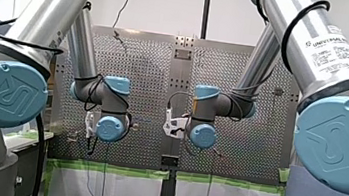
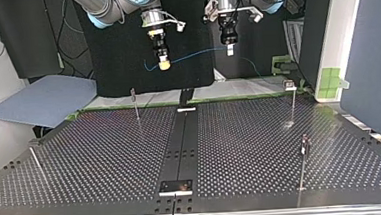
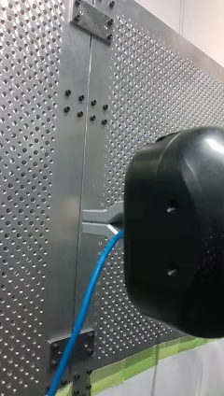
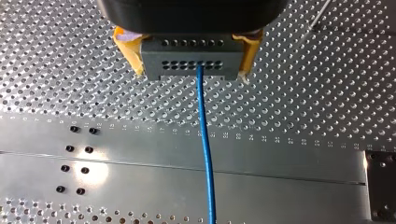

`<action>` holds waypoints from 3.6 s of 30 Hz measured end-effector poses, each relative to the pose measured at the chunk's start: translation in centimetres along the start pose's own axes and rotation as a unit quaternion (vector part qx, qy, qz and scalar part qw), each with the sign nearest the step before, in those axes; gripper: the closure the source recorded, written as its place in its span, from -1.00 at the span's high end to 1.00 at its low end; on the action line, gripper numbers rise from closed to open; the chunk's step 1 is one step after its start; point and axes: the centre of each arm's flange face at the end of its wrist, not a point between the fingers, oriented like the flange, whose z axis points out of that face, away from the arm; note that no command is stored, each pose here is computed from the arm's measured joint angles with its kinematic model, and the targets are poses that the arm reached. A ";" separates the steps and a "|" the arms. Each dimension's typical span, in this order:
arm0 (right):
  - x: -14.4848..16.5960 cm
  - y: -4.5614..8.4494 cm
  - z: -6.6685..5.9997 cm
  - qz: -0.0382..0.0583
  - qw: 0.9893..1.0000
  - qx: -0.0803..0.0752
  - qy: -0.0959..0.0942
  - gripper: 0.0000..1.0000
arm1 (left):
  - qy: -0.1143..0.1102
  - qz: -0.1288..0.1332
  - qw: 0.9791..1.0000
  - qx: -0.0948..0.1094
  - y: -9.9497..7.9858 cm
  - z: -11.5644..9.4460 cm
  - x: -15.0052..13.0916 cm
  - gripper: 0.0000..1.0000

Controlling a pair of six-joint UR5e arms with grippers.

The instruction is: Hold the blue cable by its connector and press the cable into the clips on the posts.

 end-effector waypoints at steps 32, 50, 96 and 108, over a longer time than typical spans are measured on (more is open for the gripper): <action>0.0 0.0 0.0 0.000 1.000 0.000 0.000 -1.00 | 0.000 0.000 1.000 0.000 0.0 0.0 0.0 -0.99; 0.0 0.0 0.0 0.000 1.000 0.000 0.000 -1.00 | 0.000 0.000 1.000 0.000 0.0 0.0 0.0 -0.99; 0.1 0.0 0.0 0.000 1.000 0.000 0.001 -1.00 | -0.001 0.000 1.000 0.000 0.0 0.0 0.0 -0.99; -2.2 -2.3 -1.1 0.014 0.999 0.044 0.002 -1.00 | 0.025 0.040 0.999 -0.001 1.5 -3.0 2.9 -0.99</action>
